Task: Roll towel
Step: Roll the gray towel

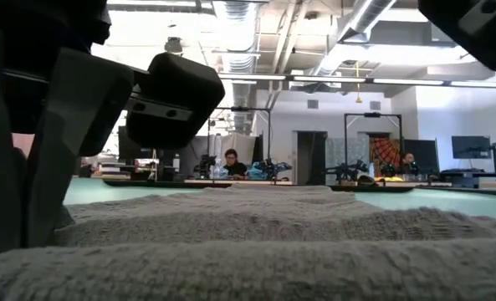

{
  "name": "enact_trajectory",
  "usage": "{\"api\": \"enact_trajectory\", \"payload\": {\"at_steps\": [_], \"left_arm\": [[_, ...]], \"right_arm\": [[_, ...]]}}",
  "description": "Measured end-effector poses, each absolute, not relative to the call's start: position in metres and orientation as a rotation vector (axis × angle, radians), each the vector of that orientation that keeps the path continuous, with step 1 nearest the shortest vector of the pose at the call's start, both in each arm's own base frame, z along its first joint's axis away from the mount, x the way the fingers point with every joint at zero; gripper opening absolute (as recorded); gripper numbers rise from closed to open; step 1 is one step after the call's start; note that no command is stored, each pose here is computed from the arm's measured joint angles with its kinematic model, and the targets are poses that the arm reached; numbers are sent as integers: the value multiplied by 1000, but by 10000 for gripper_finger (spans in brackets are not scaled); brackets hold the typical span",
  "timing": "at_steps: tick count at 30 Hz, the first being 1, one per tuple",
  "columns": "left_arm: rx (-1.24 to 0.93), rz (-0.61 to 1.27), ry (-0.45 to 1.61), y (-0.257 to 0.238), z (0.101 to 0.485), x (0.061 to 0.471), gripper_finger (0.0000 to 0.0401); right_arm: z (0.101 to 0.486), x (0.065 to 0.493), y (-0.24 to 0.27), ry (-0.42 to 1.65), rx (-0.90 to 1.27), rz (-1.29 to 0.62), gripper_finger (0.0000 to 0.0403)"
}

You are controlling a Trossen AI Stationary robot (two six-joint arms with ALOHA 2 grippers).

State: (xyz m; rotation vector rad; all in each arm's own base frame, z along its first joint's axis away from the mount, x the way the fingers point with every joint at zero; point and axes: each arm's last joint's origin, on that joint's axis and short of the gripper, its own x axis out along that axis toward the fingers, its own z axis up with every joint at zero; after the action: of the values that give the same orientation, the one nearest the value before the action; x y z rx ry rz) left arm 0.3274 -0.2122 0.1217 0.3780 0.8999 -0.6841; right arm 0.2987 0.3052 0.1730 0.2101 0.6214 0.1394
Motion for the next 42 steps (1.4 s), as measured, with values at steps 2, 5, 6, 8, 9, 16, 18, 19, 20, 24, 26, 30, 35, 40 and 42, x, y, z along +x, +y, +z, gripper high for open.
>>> {"api": "enact_trajectory", "payload": {"at_steps": [2, 5, 6, 8, 9, 16, 18, 19, 20, 24, 26, 30, 35, 40, 42], "left_arm": [[374, -686, 901, -212, 122, 327, 0], [365, -683, 905, -212, 122, 327, 0], [365, -682, 905, -212, 121, 327, 0], [364, -684, 904, -212, 122, 328, 0], [364, -684, 904, -212, 122, 328, 0], [359, -685, 905, -211, 121, 328, 0], [357, -688, 906, -210, 121, 329, 0], [358, -690, 906, -210, 121, 329, 0], [359, -696, 905, -210, 121, 329, 0], [346, -708, 906, -210, 121, 329, 0], [343, -721, 911, -210, 124, 327, 4], [333, -746, 907, -207, 142, 322, 29], [321, -732, 903, -202, 166, 313, 68], [279, -752, 898, -202, 177, 308, 89], [269, -765, 900, -204, 178, 302, 90]], "right_arm": [[167, 298, 307, 632, 155, 133, 168], [163, 298, 306, 651, 137, 123, 188], [162, 298, 306, 658, 130, 119, 196], [162, 297, 305, 667, 119, 113, 210], [161, 297, 305, 674, 112, 110, 217], [137, 297, 308, 713, 74, 97, 235], [128, 298, 309, 723, 61, 89, 235], [125, 299, 310, 725, 59, 83, 235], [123, 299, 310, 725, 64, 80, 235], [114, 300, 311, 727, 94, 36, 234], [111, 300, 310, 740, 117, 19, 230], [107, 298, 310, 760, 156, 5, 198], [105, 296, 311, 786, 176, 10, 117], [104, 296, 311, 796, 218, 7, 29], [104, 296, 311, 798, 224, 5, 17]]}}
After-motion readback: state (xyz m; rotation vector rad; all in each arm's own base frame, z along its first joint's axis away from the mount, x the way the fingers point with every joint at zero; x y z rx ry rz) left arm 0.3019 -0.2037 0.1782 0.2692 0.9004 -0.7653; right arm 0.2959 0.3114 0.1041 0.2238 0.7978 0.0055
